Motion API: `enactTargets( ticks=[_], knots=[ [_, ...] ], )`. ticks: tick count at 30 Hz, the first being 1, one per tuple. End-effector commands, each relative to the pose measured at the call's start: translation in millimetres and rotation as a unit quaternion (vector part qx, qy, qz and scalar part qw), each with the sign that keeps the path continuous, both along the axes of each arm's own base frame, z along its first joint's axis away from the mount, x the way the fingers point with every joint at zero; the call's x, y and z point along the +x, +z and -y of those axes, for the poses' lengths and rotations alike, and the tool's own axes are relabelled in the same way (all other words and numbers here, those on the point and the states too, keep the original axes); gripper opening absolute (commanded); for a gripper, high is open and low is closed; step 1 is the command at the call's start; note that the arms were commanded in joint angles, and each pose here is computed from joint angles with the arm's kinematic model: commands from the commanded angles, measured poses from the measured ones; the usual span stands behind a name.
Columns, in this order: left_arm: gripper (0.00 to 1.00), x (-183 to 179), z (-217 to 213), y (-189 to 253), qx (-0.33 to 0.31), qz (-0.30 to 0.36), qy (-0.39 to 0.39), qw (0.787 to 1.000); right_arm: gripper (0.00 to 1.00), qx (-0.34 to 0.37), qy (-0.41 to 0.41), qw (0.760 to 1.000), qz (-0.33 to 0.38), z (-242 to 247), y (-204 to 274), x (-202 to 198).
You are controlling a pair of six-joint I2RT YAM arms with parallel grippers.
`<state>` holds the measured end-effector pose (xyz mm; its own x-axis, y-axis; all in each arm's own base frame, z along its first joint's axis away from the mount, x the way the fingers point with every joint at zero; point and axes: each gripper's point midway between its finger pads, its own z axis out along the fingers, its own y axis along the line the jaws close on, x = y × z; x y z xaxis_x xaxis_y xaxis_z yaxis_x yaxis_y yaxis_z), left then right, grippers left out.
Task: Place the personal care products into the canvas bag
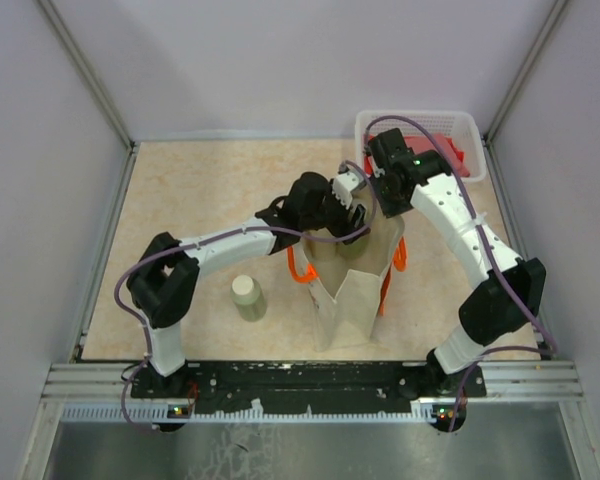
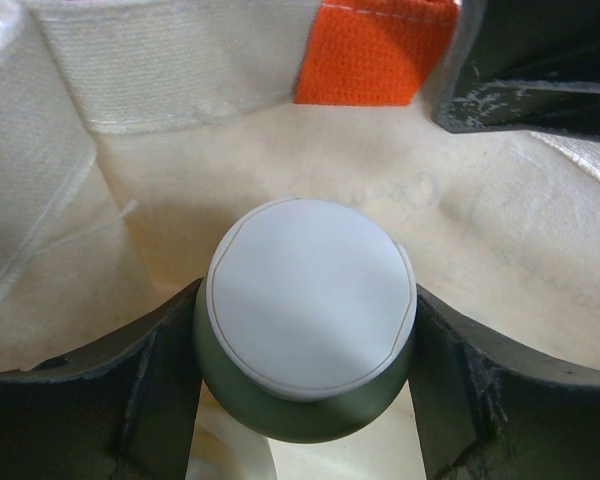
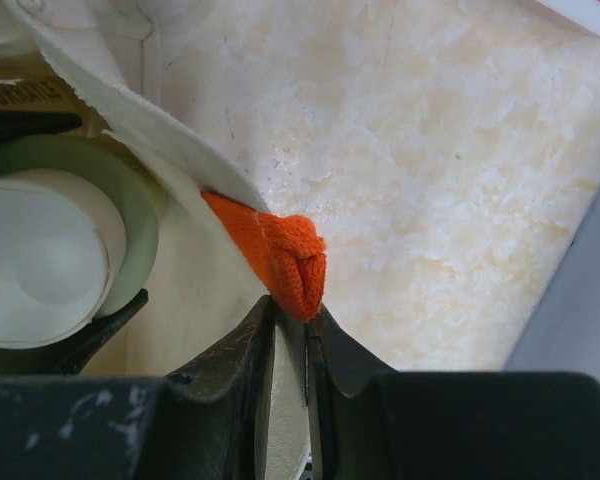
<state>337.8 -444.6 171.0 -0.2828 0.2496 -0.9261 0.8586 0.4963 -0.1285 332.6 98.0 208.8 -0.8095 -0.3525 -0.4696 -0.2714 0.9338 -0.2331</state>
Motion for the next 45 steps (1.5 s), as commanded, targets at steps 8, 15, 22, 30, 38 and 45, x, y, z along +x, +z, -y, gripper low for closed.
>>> enactTargets(
  ticks=[8, 15, 22, 30, 38, 45],
  knots=[
    [0.08, -44, -6, -15, 0.009, -0.055, -0.074, 0.996, 0.18, -0.005, -0.015, 0.999, 0.035, 8, 24, 9],
    [0.00, -72, -7, -4, 0.017, -0.075, -0.142, 0.987, 0.18, 0.004, -0.022, 0.999, 0.038, 10, 27, 11],
    [0.00, -83, -18, 10, 0.042, -0.053, -0.180, 0.981, 0.17, -0.002, -0.030, 0.999, 0.014, 10, 15, 9],
    [0.27, -54, -10, -5, 0.025, -0.047, -0.156, 0.986, 0.17, -0.012, -0.060, 0.998, 0.018, 19, 17, 6],
    [1.00, -35, 0, 32, 0.005, -0.003, -0.139, 0.990, 0.17, -0.008, -0.061, 0.998, 0.028, 20, 22, 4],
    [1.00, -15, -15, 106, -0.021, 0.046, -0.055, 0.997, 0.24, 0.006, -0.054, 0.998, 0.029, 17, 26, -1]
  ],
)
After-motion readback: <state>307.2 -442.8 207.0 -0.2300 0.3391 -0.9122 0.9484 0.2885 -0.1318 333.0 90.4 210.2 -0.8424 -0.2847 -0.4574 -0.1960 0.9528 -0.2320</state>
